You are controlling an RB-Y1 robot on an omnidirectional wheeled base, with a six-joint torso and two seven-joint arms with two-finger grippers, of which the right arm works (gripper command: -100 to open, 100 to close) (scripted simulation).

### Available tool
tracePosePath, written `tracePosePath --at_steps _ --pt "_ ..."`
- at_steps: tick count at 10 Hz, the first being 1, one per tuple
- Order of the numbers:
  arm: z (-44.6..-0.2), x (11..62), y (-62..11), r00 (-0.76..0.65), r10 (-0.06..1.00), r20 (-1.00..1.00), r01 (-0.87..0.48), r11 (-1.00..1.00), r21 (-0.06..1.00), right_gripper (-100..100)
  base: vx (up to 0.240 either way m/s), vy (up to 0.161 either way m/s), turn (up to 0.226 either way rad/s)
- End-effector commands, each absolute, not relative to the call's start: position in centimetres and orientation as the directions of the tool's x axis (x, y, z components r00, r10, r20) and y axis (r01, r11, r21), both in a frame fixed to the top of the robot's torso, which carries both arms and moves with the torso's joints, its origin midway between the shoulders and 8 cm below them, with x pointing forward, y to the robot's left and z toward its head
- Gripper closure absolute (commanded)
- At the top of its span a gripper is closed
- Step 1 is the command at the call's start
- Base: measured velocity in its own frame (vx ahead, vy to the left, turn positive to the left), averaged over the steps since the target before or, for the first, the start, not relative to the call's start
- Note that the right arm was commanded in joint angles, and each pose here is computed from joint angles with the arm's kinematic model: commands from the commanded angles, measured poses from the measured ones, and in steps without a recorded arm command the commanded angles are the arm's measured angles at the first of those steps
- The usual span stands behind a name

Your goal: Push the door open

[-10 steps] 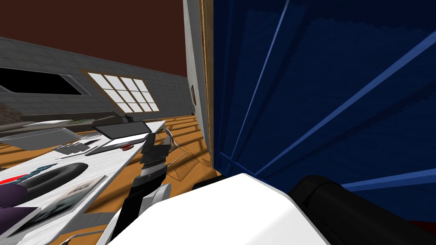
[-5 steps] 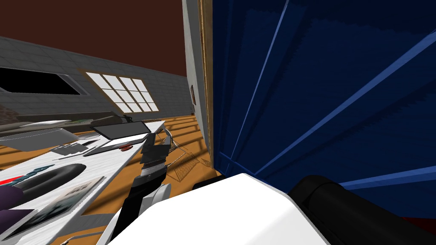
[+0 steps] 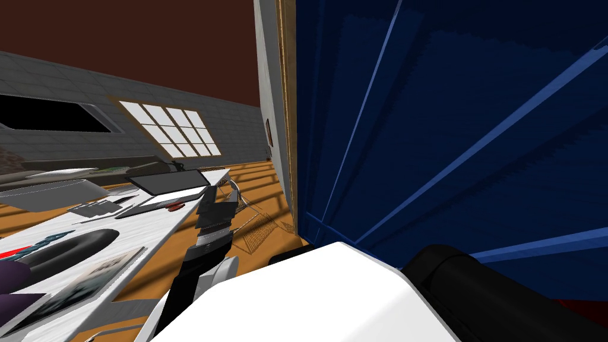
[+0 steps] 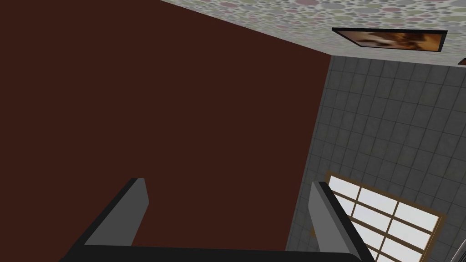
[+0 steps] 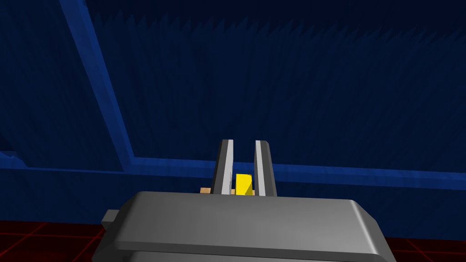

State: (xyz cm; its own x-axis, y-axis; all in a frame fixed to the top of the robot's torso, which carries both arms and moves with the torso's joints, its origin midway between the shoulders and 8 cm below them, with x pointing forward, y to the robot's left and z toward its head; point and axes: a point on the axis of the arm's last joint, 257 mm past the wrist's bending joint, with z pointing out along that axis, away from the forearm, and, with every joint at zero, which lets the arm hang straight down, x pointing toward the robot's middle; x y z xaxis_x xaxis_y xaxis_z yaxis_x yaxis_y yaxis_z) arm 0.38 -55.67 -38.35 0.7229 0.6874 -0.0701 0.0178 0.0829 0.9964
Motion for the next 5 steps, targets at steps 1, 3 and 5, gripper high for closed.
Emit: tracePosePath --at_steps 1,3,5 --pt "-38.41 0.89 -55.27 0.711 0.7 -0.065 0.012 0.08 0.997 100 0.008 -0.008 -0.024" --pt "-38.41 0.89 -55.27 0.711 0.7 -0.065 0.012 0.08 0.997 100 0.002 -0.002 -0.005" --pt "-38.41 0.89 -55.27 0.711 0.7 -0.065 0.012 0.08 0.997 100 0.0 0.0 0.0"
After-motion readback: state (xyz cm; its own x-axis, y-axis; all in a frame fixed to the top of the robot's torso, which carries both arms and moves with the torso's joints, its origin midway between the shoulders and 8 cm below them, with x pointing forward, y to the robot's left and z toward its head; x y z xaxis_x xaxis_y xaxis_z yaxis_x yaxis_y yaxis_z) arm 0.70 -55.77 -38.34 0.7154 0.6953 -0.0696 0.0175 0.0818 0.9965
